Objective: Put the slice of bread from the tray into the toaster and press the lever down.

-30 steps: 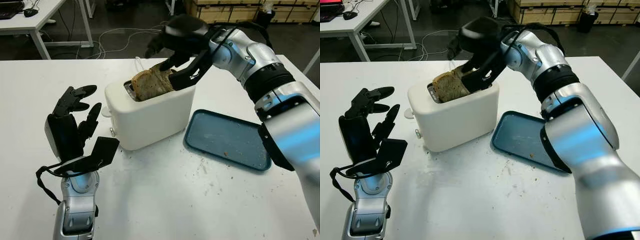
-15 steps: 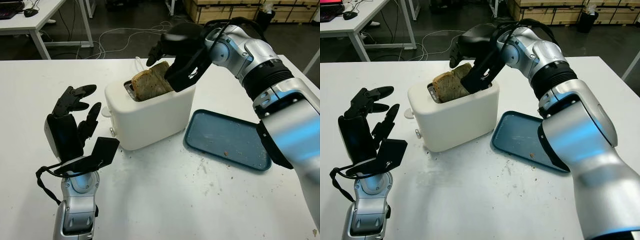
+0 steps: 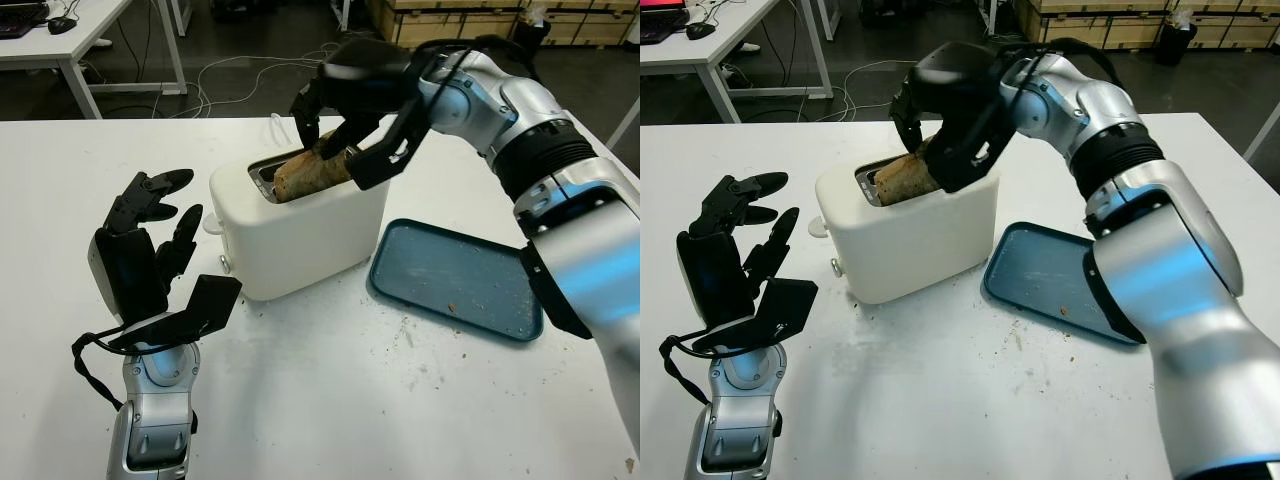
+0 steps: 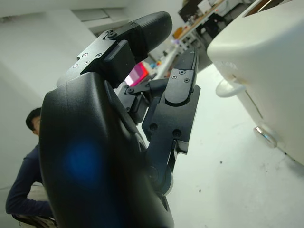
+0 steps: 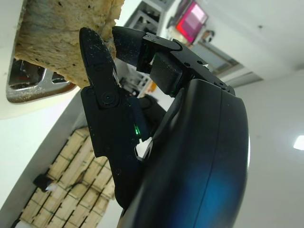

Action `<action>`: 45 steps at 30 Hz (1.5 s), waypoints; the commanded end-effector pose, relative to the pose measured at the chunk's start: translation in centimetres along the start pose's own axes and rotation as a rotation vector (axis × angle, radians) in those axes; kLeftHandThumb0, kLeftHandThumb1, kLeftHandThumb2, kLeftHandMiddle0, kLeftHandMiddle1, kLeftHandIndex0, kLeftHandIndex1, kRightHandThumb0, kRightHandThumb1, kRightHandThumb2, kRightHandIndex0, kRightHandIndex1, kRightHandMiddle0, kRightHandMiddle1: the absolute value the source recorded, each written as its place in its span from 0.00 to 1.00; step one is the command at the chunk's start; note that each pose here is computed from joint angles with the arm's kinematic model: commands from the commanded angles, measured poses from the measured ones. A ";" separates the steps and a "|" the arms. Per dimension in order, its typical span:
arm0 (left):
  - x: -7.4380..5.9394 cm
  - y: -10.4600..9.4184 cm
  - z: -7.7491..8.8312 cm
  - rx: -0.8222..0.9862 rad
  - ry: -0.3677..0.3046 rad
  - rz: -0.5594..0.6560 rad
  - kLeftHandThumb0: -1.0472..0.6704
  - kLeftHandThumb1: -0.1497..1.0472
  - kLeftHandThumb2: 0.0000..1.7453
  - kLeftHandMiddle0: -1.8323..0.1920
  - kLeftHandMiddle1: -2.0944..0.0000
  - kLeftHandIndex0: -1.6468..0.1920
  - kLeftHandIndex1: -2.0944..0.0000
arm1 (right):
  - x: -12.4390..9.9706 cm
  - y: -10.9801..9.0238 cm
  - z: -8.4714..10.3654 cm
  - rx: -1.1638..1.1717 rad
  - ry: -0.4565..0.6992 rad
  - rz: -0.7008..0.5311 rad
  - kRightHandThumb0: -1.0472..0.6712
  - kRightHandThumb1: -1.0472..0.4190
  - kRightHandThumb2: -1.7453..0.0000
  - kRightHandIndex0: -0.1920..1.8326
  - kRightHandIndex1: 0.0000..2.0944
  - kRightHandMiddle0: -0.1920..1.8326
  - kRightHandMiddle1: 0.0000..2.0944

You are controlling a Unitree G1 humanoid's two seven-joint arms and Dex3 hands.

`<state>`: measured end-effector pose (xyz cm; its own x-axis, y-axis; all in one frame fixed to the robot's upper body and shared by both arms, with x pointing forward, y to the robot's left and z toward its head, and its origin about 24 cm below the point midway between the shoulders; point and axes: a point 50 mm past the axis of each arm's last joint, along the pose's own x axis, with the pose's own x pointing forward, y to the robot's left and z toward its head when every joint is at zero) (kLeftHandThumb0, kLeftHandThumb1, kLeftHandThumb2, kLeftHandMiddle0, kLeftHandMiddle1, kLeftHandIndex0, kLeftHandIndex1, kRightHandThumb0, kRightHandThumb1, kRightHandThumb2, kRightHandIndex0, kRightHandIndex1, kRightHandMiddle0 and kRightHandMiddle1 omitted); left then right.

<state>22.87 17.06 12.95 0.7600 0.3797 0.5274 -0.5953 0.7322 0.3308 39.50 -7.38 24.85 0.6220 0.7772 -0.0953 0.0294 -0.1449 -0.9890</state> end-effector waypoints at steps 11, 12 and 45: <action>0.0 0.0 0.1 0.005 -0.014 0.009 0.52 0.84 0.00 0.62 0.41 0.50 0.69 | -1.4 1.0 -0.5 -0.031 -0.020 0.041 0.29 0.09 0.95 0.65 0.83 0.57 0.73; 0.0 0.0 0.1 0.003 -0.012 0.010 0.53 0.84 0.00 0.62 0.41 0.50 0.69 | -1.4 1.0 -0.6 -0.031 -0.020 0.044 0.30 0.09 0.94 0.65 0.83 0.56 0.74; 0.0 0.0 0.2 -0.002 -0.009 0.008 0.52 0.84 0.00 0.63 0.41 0.50 0.70 | -1.9 3.9 -0.5 -0.001 -0.039 0.029 0.25 0.09 0.97 0.45 0.76 0.39 0.69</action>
<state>22.86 17.04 12.96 0.7582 0.3805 0.5295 -0.5978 0.7298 0.3316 39.07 -9.68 22.10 0.6095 0.7829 -0.1247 0.0307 -0.1805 -0.9831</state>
